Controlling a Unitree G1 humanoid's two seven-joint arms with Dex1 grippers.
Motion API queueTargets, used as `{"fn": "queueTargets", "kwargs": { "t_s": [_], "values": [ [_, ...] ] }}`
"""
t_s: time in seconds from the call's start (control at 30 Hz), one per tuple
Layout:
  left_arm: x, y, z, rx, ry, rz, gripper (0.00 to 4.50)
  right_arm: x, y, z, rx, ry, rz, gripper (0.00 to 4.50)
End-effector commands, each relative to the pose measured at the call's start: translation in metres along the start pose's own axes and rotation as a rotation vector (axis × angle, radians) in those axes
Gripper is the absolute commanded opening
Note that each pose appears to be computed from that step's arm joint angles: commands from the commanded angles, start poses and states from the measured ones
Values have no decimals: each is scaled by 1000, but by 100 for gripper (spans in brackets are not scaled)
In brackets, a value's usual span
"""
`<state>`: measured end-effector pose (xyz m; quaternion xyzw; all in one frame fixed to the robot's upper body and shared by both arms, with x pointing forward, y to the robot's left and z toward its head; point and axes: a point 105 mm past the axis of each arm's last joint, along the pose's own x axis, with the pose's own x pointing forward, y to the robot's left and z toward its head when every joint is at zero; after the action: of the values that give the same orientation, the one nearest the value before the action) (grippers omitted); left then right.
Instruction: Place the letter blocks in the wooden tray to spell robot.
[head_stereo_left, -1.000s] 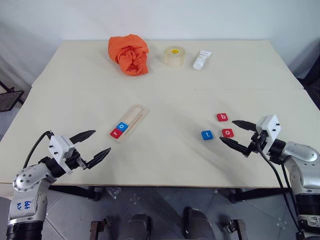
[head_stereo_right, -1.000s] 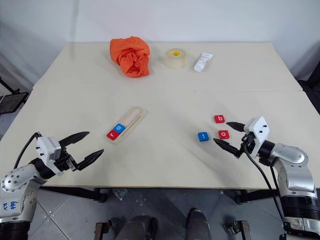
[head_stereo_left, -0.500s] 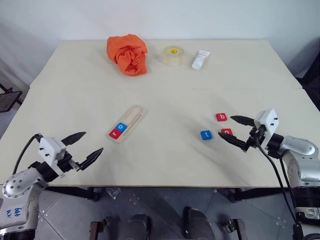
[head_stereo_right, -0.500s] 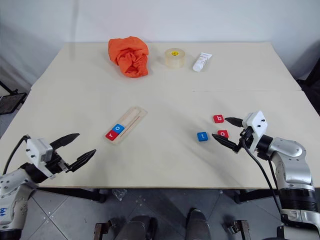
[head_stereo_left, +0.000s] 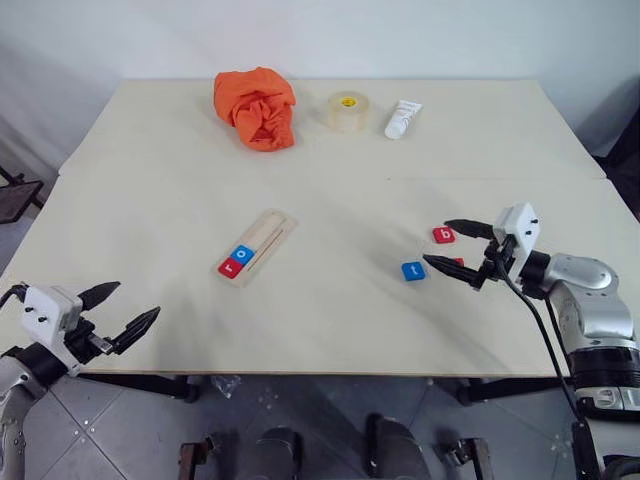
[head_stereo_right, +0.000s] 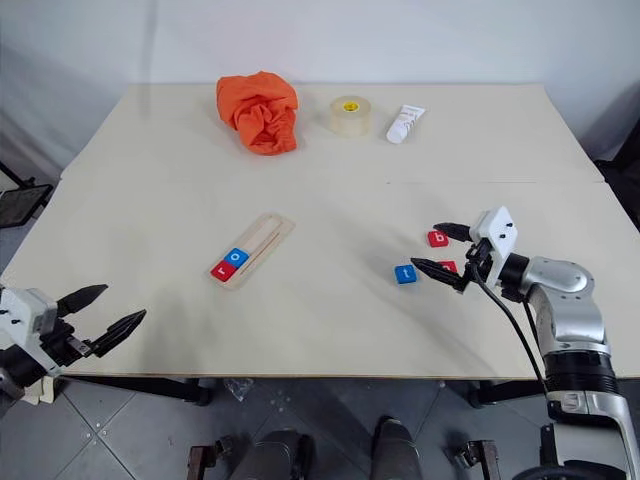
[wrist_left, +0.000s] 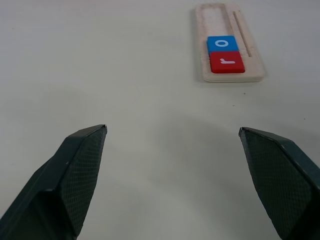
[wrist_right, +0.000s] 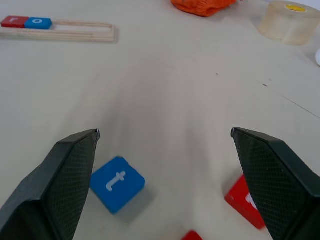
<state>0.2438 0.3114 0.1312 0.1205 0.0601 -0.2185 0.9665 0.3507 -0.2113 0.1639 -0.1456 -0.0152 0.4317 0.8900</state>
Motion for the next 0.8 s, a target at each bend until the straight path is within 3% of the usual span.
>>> {"fn": "queueTargets", "kwargs": {
  "t_s": [0.03,0.13,0.27,0.53,0.8],
  "values": [
    [14,-8,18,10,-8,-48,450,4,3,13,-38,-35,35,442],
    [33,-21,23,-26,33,-113,450,6,13,15,-36,-34,94,442],
    [53,-37,16,-22,185,-197,450,10,16,19,-31,-52,103,442],
    [102,-43,52,40,77,-169,450,11,18,18,-22,-60,95,442],
    [125,-46,46,17,136,-132,450,8,17,16,-22,-54,77,442]
  ]
}}
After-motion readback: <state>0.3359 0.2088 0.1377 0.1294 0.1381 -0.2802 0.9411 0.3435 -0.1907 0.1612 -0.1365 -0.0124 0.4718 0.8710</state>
